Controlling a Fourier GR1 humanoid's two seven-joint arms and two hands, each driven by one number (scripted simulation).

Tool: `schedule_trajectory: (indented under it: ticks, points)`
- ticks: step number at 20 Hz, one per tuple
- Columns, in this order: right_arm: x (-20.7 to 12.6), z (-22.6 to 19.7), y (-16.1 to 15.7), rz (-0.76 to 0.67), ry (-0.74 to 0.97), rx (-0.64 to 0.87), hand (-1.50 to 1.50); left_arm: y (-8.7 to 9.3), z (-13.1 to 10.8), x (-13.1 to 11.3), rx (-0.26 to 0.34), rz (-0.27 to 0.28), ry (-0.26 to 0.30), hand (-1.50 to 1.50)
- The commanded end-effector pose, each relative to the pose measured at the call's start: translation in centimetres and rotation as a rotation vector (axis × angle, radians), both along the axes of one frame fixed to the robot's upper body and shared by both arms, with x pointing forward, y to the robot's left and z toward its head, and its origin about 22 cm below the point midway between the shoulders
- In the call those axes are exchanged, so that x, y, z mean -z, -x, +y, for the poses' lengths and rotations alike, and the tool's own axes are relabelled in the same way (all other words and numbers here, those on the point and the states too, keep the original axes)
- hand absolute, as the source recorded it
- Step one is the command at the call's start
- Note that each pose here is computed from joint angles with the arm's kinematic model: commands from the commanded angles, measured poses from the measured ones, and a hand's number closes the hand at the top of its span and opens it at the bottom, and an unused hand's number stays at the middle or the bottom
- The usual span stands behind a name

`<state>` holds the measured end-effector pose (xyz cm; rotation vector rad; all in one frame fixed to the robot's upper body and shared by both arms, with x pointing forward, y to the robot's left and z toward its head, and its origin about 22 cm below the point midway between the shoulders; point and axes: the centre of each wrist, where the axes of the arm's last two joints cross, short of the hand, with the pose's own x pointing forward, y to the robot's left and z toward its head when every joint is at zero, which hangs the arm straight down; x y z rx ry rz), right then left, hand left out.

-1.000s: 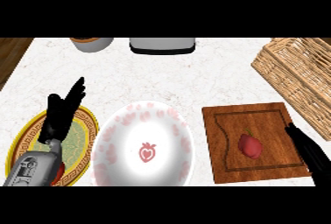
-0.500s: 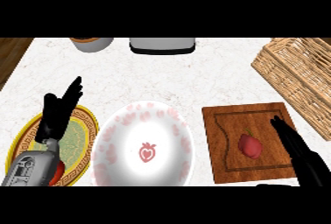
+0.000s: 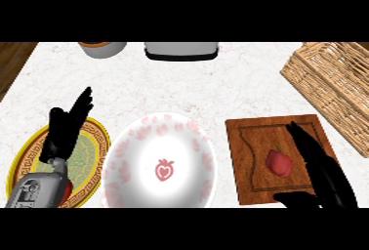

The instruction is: Pick the bell pepper from the cutting board and place it in the basket

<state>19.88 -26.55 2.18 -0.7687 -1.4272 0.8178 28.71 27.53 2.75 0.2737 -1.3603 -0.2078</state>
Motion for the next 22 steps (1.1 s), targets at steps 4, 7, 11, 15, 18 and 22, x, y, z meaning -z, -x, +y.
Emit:
schedule_trajectory:
  ticks: [4, 7, 11, 15, 18, 22]
  points:
    - [0.9, 0.5, 0.8, 0.036, -0.010, 0.011, -1.50, 0.4, 0.3, 2.0, -0.004, 0.004, 0.008, 0.00]
    - [1.8, 1.1, -2.4, 0.052, -0.021, -0.003, -1.50, -2.5, 0.7, 0.3, 0.016, -0.006, -0.003, 0.00]
    - [1.9, 1.9, -1.2, 0.050, -0.024, 0.000, -1.50, -0.3, 0.7, 0.6, 0.011, 0.004, -0.007, 0.00]
    - [1.9, 0.2, -3.8, 0.067, -0.021, 0.014, -1.50, -0.7, 1.2, 0.1, 0.013, 0.007, 0.005, 0.00]
    - [3.8, 2.9, -2.5, 0.075, 0.031, -0.033, 1.50, -0.1, -0.3, -0.1, -0.004, -0.003, -0.005, 0.00]
    - [4.1, 1.9, -2.5, -0.015, 0.136, -0.043, 1.50, -1.4, -0.9, 1.2, -0.006, 0.000, 0.003, 0.00]
